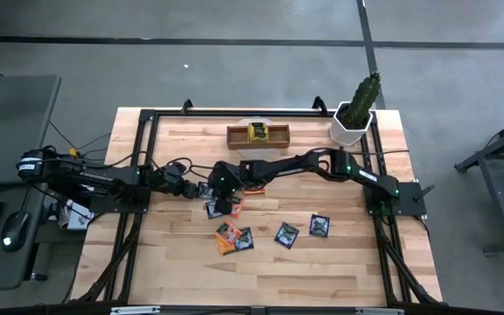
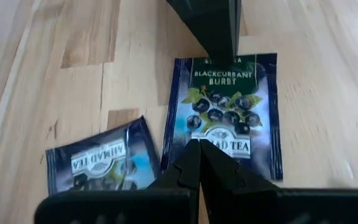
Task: Pick & Place Tea
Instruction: Put the purple tea bag in the left compartment of the organizer
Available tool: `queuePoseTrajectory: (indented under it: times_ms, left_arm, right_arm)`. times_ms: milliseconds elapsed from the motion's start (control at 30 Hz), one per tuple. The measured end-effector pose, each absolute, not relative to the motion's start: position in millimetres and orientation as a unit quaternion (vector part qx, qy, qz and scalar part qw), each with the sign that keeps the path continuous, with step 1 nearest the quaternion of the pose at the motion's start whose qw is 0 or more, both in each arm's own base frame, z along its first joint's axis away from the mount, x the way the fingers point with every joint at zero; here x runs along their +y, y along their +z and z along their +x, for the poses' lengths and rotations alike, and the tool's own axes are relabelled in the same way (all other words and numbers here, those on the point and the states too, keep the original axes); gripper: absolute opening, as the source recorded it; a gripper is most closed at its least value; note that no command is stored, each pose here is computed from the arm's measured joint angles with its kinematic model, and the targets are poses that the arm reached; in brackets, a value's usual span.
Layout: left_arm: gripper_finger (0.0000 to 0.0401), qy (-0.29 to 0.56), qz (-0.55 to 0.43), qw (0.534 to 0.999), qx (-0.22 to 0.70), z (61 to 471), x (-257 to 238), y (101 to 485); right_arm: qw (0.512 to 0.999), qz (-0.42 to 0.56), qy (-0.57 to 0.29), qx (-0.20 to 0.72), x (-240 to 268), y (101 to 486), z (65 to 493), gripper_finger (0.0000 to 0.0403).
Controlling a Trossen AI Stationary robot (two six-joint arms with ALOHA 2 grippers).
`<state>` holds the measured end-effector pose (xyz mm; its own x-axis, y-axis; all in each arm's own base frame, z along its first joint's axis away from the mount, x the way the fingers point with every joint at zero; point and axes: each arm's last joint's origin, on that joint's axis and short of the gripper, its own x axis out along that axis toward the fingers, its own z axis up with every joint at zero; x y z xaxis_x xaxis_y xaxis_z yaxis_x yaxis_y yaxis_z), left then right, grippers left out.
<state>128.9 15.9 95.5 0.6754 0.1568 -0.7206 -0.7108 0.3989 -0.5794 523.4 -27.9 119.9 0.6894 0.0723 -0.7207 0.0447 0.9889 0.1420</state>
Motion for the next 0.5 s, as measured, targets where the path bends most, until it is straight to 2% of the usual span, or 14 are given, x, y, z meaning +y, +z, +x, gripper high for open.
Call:
queuePoseTrajectory:
  times_ms: [333, 500]
  left_arm:
    - [0.0, 0.284, -0.464, 0.79, 0.282, 129.6, 16.9, 96.5]
    - [0.0, 0.273, -0.441, 0.821, 0.238, 134.9, 18.9, 103.5]
  right_arm:
    - [0.929, 0.043, -0.04, 0.365, -34.1, 183.6, 511.3, 0.0031]
    - [0.931, 0.048, -0.042, 0.359, -33.2, 220.5, 497.9, 0.0044]
